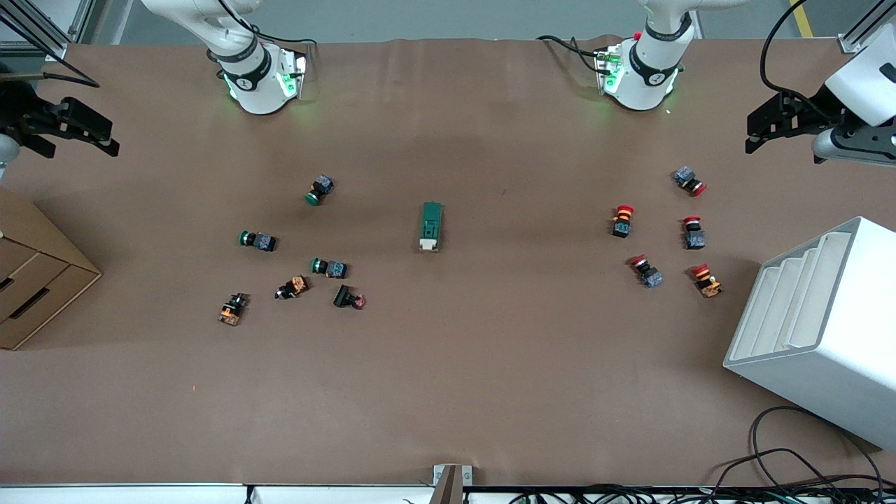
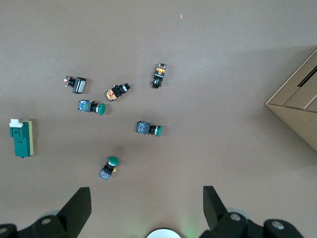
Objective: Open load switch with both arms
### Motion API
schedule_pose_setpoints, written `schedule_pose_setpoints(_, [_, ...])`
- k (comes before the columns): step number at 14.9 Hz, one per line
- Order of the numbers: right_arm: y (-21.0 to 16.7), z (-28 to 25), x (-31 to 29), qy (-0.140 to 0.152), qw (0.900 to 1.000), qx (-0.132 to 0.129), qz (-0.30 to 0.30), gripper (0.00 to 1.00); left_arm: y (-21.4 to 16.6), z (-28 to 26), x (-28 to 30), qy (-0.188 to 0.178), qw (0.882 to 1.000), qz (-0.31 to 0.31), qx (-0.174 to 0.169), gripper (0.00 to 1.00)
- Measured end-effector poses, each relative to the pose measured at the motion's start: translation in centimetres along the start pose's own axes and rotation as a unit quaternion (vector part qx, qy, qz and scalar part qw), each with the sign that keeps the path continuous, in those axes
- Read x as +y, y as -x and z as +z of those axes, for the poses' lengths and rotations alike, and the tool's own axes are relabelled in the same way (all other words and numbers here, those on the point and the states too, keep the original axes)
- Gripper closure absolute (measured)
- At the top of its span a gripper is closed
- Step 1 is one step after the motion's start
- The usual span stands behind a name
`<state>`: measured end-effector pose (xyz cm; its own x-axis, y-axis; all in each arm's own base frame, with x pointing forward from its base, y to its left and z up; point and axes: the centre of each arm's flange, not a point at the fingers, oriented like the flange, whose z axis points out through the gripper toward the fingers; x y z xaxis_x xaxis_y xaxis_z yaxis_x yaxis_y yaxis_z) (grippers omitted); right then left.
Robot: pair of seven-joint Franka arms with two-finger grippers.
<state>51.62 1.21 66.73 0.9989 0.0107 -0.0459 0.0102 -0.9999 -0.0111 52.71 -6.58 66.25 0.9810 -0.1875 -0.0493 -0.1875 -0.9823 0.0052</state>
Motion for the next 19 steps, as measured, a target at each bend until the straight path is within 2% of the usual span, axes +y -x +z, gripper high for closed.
schedule_pose_setpoints(5, [0.2,0.2,-0.2,0.003,1.000,-0.008,-0.002,0.00,-0.2,-0.4,0.3,0.000,1.000,-0.005,0.006,0.00])
schedule_pose_setpoints(7, [0.2,0.2,-0.2,0.003,1.000,-0.009,-0.001,0.00,-0.5,-0.6,2.1,0.000,1.000,-0.014,0.009,0.00])
schedule_pose_setpoints(11, [0.2,0.2,-0.2,0.003,1.000,-0.009,0.006,0.00,-0.8,-0.1,13.1,0.004,0.998,-0.053,0.019,0.00])
schedule_pose_setpoints(16, [0.3,0.2,-0.2,0.003,1.000,-0.013,0.009,0.00,-1.9,3.0,25.2,0.035,0.996,-0.071,0.050,0.00])
schedule_pose_setpoints(19, [0.1,0.5,-0.1,0.003,1.000,-0.016,0.009,0.00,-1.5,6.9,33.1,0.015,0.991,-0.114,0.062,0.00])
